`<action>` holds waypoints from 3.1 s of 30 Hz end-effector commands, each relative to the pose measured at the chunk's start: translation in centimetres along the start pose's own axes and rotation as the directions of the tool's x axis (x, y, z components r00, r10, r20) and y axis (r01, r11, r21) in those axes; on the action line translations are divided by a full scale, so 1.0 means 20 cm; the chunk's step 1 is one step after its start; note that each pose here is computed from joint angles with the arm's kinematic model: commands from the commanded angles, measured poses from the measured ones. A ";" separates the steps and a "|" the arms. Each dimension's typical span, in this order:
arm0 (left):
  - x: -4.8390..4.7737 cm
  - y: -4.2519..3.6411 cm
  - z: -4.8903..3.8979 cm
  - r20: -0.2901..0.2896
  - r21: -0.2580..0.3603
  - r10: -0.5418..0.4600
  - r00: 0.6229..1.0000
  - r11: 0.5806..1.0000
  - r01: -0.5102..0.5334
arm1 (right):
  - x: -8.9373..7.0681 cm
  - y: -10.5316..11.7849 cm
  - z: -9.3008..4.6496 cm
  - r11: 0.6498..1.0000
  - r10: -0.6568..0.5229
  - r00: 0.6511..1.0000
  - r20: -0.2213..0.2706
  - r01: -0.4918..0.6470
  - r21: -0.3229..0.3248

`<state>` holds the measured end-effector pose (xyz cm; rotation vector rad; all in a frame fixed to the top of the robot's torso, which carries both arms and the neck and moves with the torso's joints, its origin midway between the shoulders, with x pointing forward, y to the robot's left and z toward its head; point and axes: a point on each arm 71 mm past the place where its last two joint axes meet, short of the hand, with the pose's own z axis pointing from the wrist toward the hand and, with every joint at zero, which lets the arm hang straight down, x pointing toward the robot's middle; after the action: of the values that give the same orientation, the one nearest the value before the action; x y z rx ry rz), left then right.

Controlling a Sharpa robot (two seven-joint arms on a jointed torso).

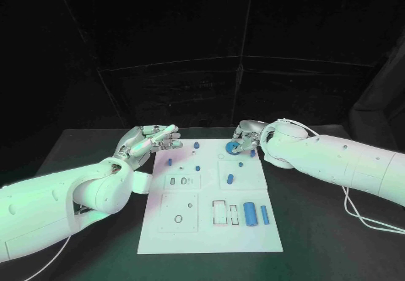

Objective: Assemble the parts on the task board

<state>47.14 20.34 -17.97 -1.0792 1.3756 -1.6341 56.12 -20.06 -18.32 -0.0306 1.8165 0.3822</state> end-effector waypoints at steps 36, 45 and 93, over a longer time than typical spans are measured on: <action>0.000 -0.008 -0.006 -0.002 0.007 0.000 1.000 1.000 0.000 | 0.07 0.64 0.00 0.961 -0.062 0.982 0.179 0.108 -0.256; -0.001 -0.006 0.000 -0.001 0.007 0.001 1.000 1.000 -0.001 | 0.13 0.71 0.05 0.956 -0.083 0.987 0.139 0.118 -0.267; -0.001 -0.003 0.004 -0.004 0.000 0.000 1.000 1.000 0.000 | 0.14 0.67 0.08 0.974 -0.100 0.986 0.134 0.124 -0.188</action>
<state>47.21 20.45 -18.07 -1.0832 1.3799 -1.6258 53.89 -6.49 -18.42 -0.2509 1.6576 0.4426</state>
